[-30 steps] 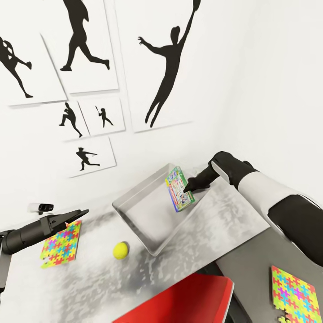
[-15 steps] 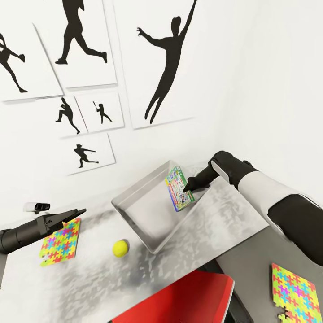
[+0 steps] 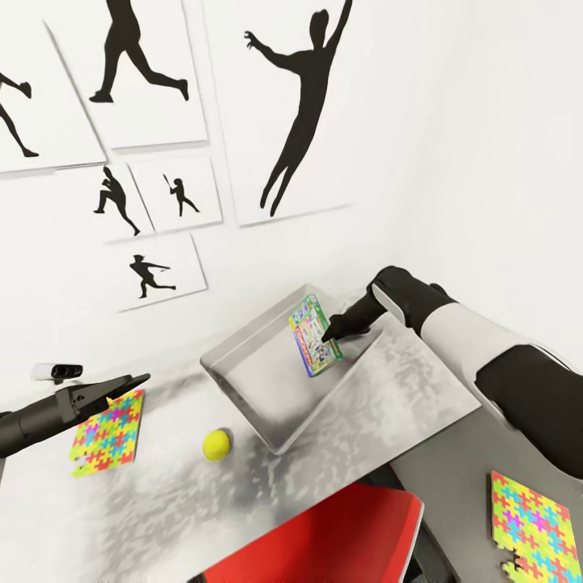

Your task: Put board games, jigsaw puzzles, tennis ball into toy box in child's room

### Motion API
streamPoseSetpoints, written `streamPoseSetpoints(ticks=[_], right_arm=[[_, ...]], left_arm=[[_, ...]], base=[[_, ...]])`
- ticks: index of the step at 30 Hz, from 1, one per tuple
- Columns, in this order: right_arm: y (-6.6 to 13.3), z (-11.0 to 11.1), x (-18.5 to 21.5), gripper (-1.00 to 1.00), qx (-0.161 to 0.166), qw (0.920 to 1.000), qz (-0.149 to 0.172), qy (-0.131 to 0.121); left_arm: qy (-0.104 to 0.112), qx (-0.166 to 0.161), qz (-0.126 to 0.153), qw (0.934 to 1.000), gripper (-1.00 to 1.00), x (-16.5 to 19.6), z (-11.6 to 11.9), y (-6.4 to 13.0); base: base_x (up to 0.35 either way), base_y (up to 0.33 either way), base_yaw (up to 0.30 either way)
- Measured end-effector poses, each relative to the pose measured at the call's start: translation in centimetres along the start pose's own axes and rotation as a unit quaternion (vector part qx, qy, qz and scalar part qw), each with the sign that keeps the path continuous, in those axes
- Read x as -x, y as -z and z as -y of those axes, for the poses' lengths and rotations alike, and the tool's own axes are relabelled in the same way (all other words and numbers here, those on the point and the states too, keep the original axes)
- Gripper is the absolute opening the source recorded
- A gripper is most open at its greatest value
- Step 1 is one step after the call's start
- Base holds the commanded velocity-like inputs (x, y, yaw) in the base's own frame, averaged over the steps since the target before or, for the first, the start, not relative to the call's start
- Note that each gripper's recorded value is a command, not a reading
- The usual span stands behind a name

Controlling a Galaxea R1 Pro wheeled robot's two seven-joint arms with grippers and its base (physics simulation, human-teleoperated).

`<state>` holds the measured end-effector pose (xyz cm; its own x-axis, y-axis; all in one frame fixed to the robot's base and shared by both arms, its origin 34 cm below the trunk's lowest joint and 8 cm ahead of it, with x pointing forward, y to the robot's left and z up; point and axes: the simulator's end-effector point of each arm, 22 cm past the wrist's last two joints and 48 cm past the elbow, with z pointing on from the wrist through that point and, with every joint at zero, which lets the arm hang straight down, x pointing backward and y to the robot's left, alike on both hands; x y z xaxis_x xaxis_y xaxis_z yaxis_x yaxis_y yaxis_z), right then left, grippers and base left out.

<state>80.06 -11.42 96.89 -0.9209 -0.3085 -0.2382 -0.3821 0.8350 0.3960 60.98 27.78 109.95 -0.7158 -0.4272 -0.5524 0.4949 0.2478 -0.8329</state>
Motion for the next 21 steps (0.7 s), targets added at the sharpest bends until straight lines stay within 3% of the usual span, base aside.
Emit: streamPoseSetpoints(ticks=[16,21], right_arm=[[-1.4,1.2,-0.6,-1.00,-0.002,0.9999,-0.012,-0.006],[-1.9,1.5,-0.8,-1.00,-0.002,0.9998,-0.016,-0.008]], left_arm=[[0.011,0.006,-0.003,0.9999,1.00,-0.5,-1.2,0.0],[0.005,-0.002,-0.001,1.0000,1.00,0.0,-0.8,0.2]], base=[[0.000,0.000,0.000],[0.000,0.000,0.000]])
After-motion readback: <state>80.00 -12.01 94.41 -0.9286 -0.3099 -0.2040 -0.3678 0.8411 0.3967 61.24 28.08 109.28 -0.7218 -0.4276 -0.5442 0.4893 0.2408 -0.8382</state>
